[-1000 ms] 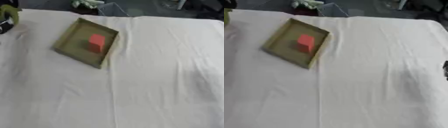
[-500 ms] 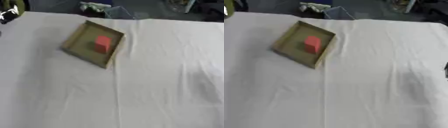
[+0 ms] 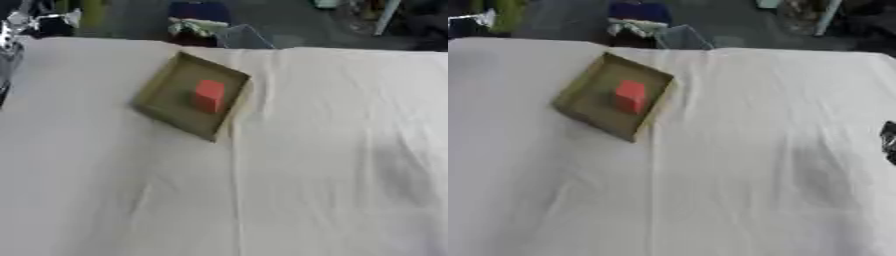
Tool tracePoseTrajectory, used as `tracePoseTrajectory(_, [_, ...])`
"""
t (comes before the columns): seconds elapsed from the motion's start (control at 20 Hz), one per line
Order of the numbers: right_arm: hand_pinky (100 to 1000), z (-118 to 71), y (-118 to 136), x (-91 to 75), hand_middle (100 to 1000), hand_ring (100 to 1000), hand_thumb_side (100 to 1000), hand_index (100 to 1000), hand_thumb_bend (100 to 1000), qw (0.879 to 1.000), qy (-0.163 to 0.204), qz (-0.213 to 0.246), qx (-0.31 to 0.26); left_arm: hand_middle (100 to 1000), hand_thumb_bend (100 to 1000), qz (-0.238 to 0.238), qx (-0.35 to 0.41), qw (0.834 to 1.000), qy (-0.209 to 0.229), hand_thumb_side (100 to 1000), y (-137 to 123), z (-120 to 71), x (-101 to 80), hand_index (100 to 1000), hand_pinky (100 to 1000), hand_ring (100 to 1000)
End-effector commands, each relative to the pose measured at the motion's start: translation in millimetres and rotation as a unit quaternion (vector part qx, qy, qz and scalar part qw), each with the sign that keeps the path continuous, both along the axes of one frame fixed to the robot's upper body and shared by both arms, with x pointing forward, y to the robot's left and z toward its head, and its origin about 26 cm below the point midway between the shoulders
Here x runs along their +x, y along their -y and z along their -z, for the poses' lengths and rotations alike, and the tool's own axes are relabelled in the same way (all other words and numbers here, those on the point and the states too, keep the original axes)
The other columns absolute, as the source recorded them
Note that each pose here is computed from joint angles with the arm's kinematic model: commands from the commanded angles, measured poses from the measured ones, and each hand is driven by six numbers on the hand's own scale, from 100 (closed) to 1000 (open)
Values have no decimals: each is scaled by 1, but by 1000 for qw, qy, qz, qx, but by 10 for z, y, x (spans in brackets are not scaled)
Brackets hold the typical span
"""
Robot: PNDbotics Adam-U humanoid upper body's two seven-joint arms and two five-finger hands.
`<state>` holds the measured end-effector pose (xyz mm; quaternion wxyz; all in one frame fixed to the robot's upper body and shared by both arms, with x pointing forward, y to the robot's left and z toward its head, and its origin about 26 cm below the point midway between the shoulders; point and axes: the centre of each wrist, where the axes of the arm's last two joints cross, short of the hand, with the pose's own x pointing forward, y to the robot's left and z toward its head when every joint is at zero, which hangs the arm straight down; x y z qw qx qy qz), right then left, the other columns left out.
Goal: Pick up objects on the table and place them in the box.
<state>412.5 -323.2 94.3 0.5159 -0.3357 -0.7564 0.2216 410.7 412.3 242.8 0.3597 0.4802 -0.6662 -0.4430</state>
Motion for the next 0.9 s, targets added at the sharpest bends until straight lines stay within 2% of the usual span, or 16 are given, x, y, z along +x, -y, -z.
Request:
tracePoseTrajectory(0.05, [739, -139, 29, 9, 612, 967, 356, 886, 177, 1000, 19, 1, -13, 425, 100, 44, 32, 998, -24, 178, 259, -18, 85, 589, 561, 404])
tracePoseTrajectory(0.25, [739, -135, 20, 11, 611, 968, 356, 886, 175, 1000, 18, 0, -13, 457, 100, 67, 55, 994, -70, 172, 470, 244, 211, 619, 579, 435])
tracePoseTrajectory(0.5, [739, -130, 29, 10, 611, 971, 356, 885, 174, 1000, 16, -1, -12, 538, 100, 73, 76, 988, -109, 143, 553, 486, 281, 703, 608, 487])
tracePoseTrajectory(0.55, [739, -130, 31, 10, 611, 971, 356, 885, 173, 1000, 16, -1, -12, 618, 130, 75, 83, 987, -113, 202, 557, 506, 278, 778, 655, 553])
tracePoseTrajectory(0.6, [739, -130, 37, 9, 611, 971, 356, 885, 173, 1000, 16, 0, -11, 700, 248, 78, 97, 985, -119, 377, 561, 520, 268, 830, 696, 607])
tracePoseTrajectory(0.7, [739, -123, 56, 2, 610, 972, 356, 885, 172, 1000, 15, 3, -11, 777, 407, 79, 117, 982, -123, 578, 564, 516, 239, 871, 747, 678])
tracePoseTrajectory(0.8, [739, -112, 68, -5, 610, 972, 356, 885, 172, 1000, 14, 5, -10, 809, 487, 77, 124, 983, -109, 696, 559, 477, 184, 886, 770, 708])
tracePoseTrajectory(0.9, [738, -104, 81, -13, 609, 972, 357, 885, 171, 1000, 14, 7, -10, 818, 478, 74, 117, 987, -82, 739, 520, 406, 72, 889, 783, 718])
